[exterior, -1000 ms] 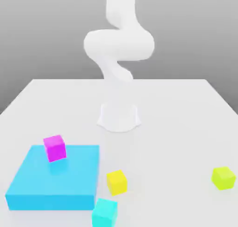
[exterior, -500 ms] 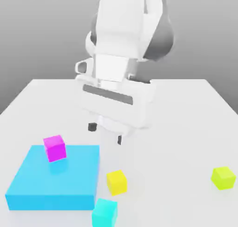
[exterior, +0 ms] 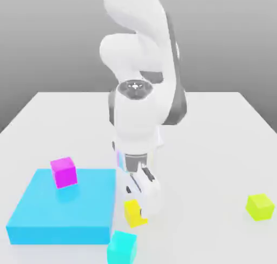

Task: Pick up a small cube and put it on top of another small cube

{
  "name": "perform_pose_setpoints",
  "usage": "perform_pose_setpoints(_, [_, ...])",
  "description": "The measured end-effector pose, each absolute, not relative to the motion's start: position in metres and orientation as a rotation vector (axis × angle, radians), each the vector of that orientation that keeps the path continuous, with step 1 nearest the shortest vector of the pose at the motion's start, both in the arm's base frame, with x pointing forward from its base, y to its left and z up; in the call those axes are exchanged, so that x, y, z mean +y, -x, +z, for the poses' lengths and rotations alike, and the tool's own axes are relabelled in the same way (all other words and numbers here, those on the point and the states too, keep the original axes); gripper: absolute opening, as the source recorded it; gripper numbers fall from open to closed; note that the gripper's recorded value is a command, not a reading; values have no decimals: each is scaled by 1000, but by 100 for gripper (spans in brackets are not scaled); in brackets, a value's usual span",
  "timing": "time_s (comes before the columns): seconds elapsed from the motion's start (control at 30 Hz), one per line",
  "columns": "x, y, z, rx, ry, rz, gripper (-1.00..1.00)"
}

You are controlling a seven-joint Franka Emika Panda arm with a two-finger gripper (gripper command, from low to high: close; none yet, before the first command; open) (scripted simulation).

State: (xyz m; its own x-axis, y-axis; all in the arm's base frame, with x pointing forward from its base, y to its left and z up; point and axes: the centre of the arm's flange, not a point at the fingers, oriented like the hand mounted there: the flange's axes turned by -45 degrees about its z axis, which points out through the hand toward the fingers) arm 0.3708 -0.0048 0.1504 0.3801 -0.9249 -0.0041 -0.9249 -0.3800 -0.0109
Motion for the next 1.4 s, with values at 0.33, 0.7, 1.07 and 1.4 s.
perform_pose_setpoints(0.33, [-6, -367, 124, 1742, 2610, -3, -100])
perform_pose_setpoints(0.7, [-6, -369, 180, 1742, 2605, -6, -100])
perform_pose_setpoints(1.07, [237, -373, 222, 1026, 2974, 12, -100])
perform_pose_setpoints(1.4, [312, -348, 176, 808, 3032, -2, 100])
